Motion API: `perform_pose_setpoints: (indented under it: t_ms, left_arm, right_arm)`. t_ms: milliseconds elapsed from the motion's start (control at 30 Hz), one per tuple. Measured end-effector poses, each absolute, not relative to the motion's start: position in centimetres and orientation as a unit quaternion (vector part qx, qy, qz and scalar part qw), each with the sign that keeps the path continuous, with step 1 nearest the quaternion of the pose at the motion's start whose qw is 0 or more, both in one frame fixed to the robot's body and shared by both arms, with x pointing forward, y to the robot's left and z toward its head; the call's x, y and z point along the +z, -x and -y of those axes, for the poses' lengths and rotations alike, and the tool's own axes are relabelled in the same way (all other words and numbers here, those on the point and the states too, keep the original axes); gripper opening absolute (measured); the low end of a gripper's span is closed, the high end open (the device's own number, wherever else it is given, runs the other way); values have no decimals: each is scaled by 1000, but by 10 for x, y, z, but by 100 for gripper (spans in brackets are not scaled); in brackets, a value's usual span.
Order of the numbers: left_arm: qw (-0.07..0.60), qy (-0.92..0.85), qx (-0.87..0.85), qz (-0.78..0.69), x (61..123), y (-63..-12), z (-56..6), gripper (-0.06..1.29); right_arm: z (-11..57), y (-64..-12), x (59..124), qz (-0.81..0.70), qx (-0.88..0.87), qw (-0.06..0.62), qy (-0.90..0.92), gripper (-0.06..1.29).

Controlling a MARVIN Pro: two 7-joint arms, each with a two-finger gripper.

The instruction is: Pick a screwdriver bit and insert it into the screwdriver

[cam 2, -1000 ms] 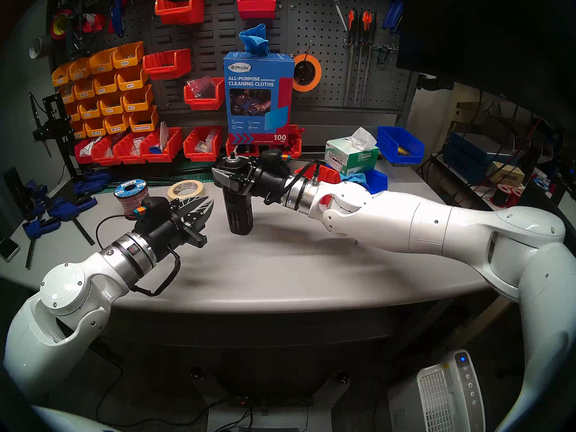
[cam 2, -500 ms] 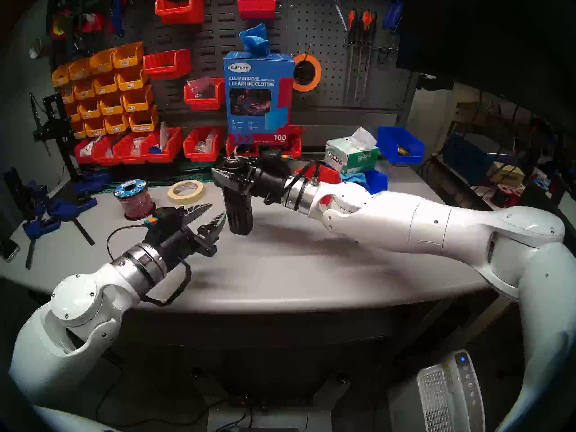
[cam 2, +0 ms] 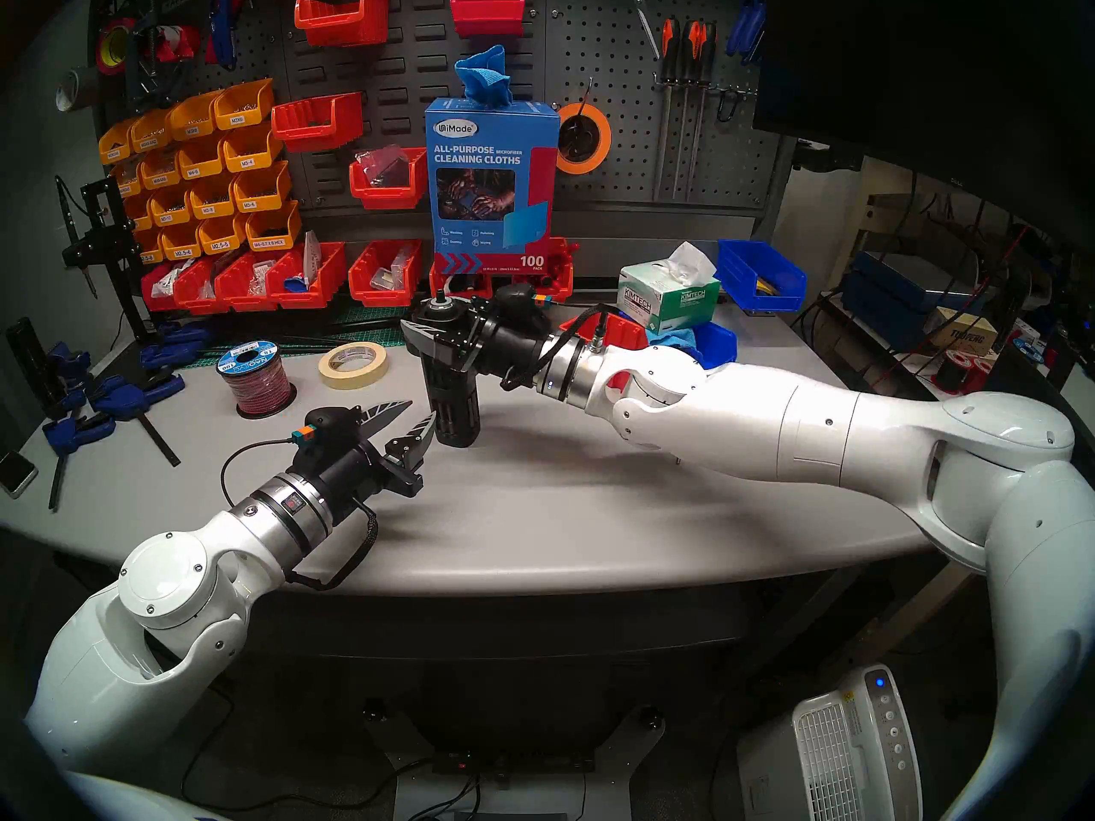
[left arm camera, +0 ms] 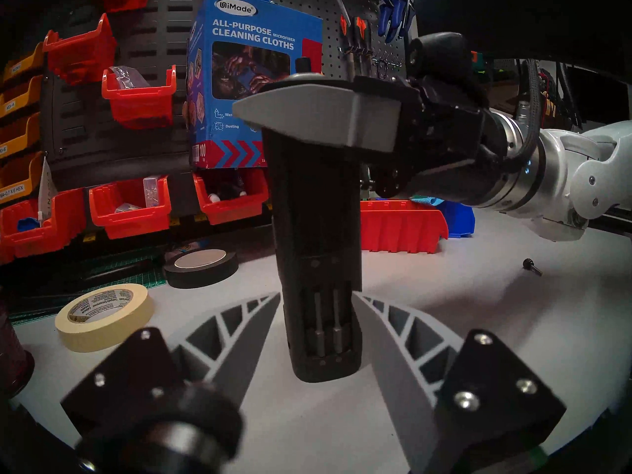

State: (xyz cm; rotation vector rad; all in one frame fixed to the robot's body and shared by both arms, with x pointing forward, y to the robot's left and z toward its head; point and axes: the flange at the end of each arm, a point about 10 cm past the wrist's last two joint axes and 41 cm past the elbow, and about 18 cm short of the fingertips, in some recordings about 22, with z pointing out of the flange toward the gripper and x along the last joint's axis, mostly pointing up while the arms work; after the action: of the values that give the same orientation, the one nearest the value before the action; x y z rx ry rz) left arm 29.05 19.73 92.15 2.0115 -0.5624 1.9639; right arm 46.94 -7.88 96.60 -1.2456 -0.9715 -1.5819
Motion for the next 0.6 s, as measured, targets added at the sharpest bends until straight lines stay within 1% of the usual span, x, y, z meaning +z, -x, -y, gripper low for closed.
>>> perform_pose_setpoints:
  t_ms: [133,200,267,300,333,367,600]
  left_arm:
    - [136,-696,679,191,919,-293,-197,68]
    - [137,-697,678,189,917,-294,-196,71]
    - [138,-698,677,188,915,-295,-194,70]
    - [138,-698,677,188,915,-295,-194,65]
    - [139,-698,677,187,914,-296,-194,49]
    - [139,-699,676,187,913,-296,-193,43]
    - [144,-700,675,185,910,-298,-190,40]
  right_arm:
    - [79,-469,966,391,-636,438,501,68]
    - [79,-469,966,391,-636,438,501,68]
    - [79,-468,966,391,-636,438,501,68]
    - [79,-468,966,391,-636,438,501,68]
    - [79,-468,966,391,-636,438,501,68]
    - [79,-468,966,390,-636,438,501,68]
    - [80,-468,966,389,-637,437,503,68]
